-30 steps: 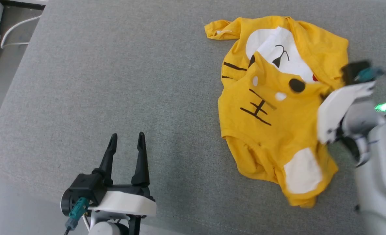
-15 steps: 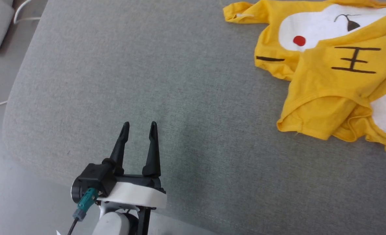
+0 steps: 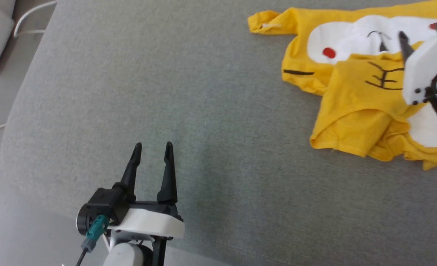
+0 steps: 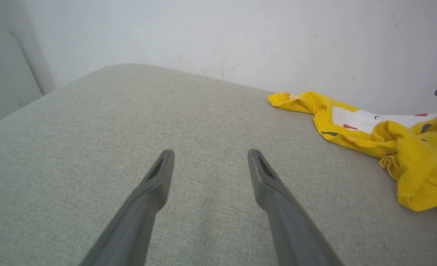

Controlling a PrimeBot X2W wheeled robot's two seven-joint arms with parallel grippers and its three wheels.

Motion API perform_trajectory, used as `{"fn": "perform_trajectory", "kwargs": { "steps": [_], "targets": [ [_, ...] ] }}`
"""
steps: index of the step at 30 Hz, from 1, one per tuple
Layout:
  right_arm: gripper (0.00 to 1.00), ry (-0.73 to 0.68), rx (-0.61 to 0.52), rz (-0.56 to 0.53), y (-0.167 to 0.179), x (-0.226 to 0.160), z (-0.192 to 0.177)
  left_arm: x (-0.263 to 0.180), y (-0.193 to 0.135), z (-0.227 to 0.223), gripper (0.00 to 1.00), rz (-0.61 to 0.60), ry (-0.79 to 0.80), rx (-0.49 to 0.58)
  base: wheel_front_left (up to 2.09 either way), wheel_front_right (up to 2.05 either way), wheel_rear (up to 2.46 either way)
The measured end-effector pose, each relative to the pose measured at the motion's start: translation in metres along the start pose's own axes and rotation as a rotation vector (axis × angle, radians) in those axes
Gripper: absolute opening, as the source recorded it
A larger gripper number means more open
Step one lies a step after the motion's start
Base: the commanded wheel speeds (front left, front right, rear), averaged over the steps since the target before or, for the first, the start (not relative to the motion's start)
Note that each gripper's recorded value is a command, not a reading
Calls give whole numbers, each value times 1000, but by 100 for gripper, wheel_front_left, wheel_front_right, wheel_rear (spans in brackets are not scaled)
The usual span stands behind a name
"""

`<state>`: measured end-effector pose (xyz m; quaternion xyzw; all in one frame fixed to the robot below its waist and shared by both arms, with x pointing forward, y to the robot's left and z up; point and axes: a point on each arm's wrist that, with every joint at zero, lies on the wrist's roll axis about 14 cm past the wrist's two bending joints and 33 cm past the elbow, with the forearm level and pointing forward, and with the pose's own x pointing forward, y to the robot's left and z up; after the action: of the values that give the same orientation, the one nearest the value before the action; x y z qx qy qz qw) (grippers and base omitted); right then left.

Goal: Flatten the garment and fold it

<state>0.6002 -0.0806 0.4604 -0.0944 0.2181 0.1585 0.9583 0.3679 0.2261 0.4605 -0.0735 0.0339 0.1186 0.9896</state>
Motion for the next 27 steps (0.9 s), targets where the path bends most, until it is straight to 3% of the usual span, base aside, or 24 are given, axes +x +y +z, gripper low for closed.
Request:
{"fn": "perform_trajectory", "kwargs": {
  "steps": [3, 6, 13, 21, 22, 23, 24, 27],
  "targets": [
    [100, -50, 7, 57, 13, -23, 25, -2, -4, 5, 100, -15, -17, -6, 0, 0, 0],
    [100, -1, 0, 123, 29, -45, 21, -4, -10, 9, 100, -32, -29, -16, 0, 0, 0],
    [100, 218, -5, 204, 53, -71, -40, -6, -12, 18, 100, -44, -59, -25, 0, 0, 0],
    [100, 317, -20, 235, 78, -58, -94, -13, 2, 21, 100, -4, -62, -14, 0, 0, 0],
    [40, 326, -16, 233, 80, -56, -100, -14, 3, 20, 100, 0, -59, -12, 0, 0, 0],
    [8, 332, -19, 231, 82, -53, -104, -14, 5, 19, 100, 4, -56, -11, 0, 0, 0],
    [0, 330, -19, 231, 83, -50, -104, -15, 5, 19, 100, 7, -53, -9, 0, 0, 0],
    [0, 297, -15, 245, 93, -41, -95, -15, 7, 17, 100, 12, -48, -7, 0, 0, 0]
  ]
}}
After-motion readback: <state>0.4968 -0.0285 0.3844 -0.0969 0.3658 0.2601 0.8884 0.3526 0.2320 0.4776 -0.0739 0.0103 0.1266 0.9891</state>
